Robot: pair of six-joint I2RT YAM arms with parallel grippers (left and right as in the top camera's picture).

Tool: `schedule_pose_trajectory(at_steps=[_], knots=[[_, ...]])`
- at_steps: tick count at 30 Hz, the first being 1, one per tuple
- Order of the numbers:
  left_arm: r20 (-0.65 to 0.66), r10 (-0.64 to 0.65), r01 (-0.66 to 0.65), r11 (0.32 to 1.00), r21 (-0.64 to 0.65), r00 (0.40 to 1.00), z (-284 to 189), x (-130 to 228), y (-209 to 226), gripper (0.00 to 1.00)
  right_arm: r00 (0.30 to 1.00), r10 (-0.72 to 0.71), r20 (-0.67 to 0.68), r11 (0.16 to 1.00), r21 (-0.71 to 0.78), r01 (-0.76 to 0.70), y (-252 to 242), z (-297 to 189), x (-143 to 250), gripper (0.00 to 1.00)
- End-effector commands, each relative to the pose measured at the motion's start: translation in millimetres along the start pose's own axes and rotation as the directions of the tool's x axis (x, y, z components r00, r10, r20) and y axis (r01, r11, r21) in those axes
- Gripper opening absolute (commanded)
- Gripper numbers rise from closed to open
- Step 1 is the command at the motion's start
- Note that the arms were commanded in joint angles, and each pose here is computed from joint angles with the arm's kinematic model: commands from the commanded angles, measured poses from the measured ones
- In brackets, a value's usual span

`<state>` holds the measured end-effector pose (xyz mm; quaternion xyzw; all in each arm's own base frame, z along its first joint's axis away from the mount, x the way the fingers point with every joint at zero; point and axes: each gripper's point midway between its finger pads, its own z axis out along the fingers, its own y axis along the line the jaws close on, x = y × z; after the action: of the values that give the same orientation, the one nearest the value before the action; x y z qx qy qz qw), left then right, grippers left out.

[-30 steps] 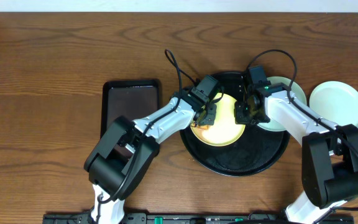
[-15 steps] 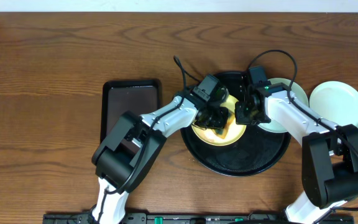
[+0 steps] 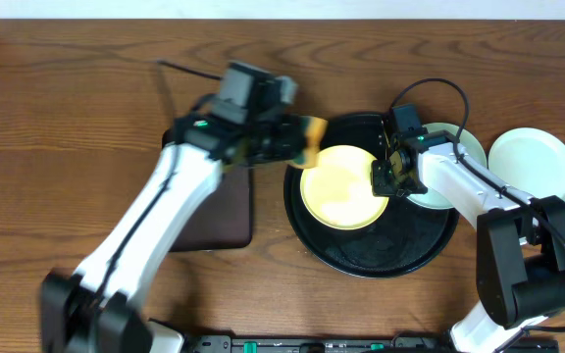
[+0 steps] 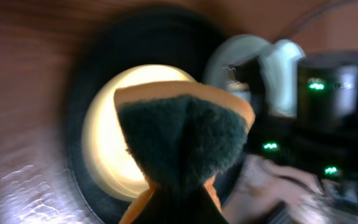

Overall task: Clean dirty plates on tray and stack at the side
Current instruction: 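Move the sponge back over the small black tray with left gripper, then lift the yellow plate with right gripper and carry it right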

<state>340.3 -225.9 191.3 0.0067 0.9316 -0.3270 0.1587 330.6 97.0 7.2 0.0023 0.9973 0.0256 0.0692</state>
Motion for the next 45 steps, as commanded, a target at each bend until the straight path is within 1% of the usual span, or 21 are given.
schedule_pose_trajectory(at_steps=[1, 2, 3, 5, 6, 9, 11, 14, 17, 18, 21, 25, 30, 33, 36, 39, 42, 44, 45], knots=[[0.121, 0.022, 0.028, 0.918, -0.395, 0.992, -33, -14, 78, 0.08, 1.0, -0.007, -0.026, 1.0, 0.008, 0.007, 0, 5, 10, 0.04], [0.128, 0.014, 0.051, 0.873, -0.485, 0.992, -43, -12, 97, 0.08, 1.0, -0.007, -0.026, 1.0, 0.008, 0.007, 0, 5, 10, 0.04], [0.131, 0.009, 0.069, 0.812, -0.58, 0.991, -55, -9, 118, 0.08, 1.0, -0.007, -0.026, 1.0, 0.008, 0.007, 0, 5, 10, 0.05], [0.117, 0.0, 0.082, 0.713, -0.696, 0.993, -67, 0, 147, 0.08, 1.0, -0.007, -0.026, 1.0, 0.008, 0.007, 0, 5, 10, 0.06], [0.106, -0.007, 0.082, 0.689, -0.72, 0.994, -68, 4, 156, 0.08, 1.0, -0.007, -0.026, 1.0, 0.008, 0.007, 0, 5, 10, 0.06], [0.053, -0.046, 0.07, 0.659, -0.749, 0.998, -55, 22, 177, 0.08, 1.0, -0.007, -0.024, 1.0, 0.008, 0.007, 0, 5, 9, 0.06], [0.027, -0.062, 0.06, 0.648, -0.76, 0.998, -44, 31, 188, 0.08, 1.0, -0.007, -0.024, 1.0, 0.006, 0.007, 1, 5, 9, 0.01], [0.002, -0.078, 0.05, 0.627, -0.777, 0.997, -34, 41, 202, 0.08, 0.999, -0.042, -0.004, 0.999, -0.035, 0.041, 9, 1, 3, 0.01], [0.0, -0.074, 0.045, 0.598, -0.8, 0.997, -34, 41, 209, 0.08, 0.997, -0.063, 0.046, 0.997, -0.051, 0.066, 14, -24, -13, 0.01], [0.008, -0.067, 0.046, 0.581, -0.812, 0.998, -38, 39, 212, 0.08, 0.994, -0.069, 0.085, 0.997, -0.04, 0.073, 13, -41, -23, 0.01], [0.023, -0.059, 0.052, 0.555, -0.83, 0.998, -44, 35, 218, 0.09, 0.979, -0.079, 0.19, 0.996, 0.056, 0.07, 0, -81, -46, 0.01], [0.033, -0.073, 0.068, 0.544, -0.836, 0.997, -50, 33, 226, 0.09, 0.942, -0.145, 0.303, 0.98, 0.178, 0.094, -18, -136, -60, 0.01], [0.088, -0.101, 0.129, 0.536, -0.835, 0.991, -58, 25, 239, 0.08, 0.895, -0.191, 0.403, 0.952, 0.296, 0.07, -27, -183, -57, 0.01], [0.106, -0.124, 0.158, 0.56, -0.813, 0.987, -57, 23, 241, 0.08, 0.855, -0.233, 0.463, 0.918, 0.394, 0.036, -31, -211, -54, 0.01], [0.103, -0.144, 0.17, 0.599, -0.783, 0.984, -51, 24, 238, 0.08, 0.799, -0.301, 0.521, 0.86, 0.511, -0.008, -30, -244, -48, 0.01], [0.103, -0.144, 0.17, 0.601, -0.781, 0.984, -50, 24, 238, 0.08, 0.731, -0.388, 0.562, 0.779, 0.623, -0.065, -21, -276, -42, 0.01], [0.098, -0.147, 0.168, 0.599, -0.783, 0.984, -49, 26, 239, 0.08, 0.652, -0.483, 0.585, 0.688, 0.714, -0.131, -2, -303, -32, 0.01], [0.095, -0.15, 0.167, 0.597, -0.784, 0.984, -49, 28, 240, 0.08, 0.59, -0.536, 0.604, 0.644, 0.744, -0.176, 17, -318, -22, 0.01], [0.094, -0.15, 0.166, 0.597, -0.785, 0.984, -49, 29, 240, 0.08, 0.57, -0.549, 0.611, 0.64, 0.746, -0.183, 24, -320, -20, 0.01]])
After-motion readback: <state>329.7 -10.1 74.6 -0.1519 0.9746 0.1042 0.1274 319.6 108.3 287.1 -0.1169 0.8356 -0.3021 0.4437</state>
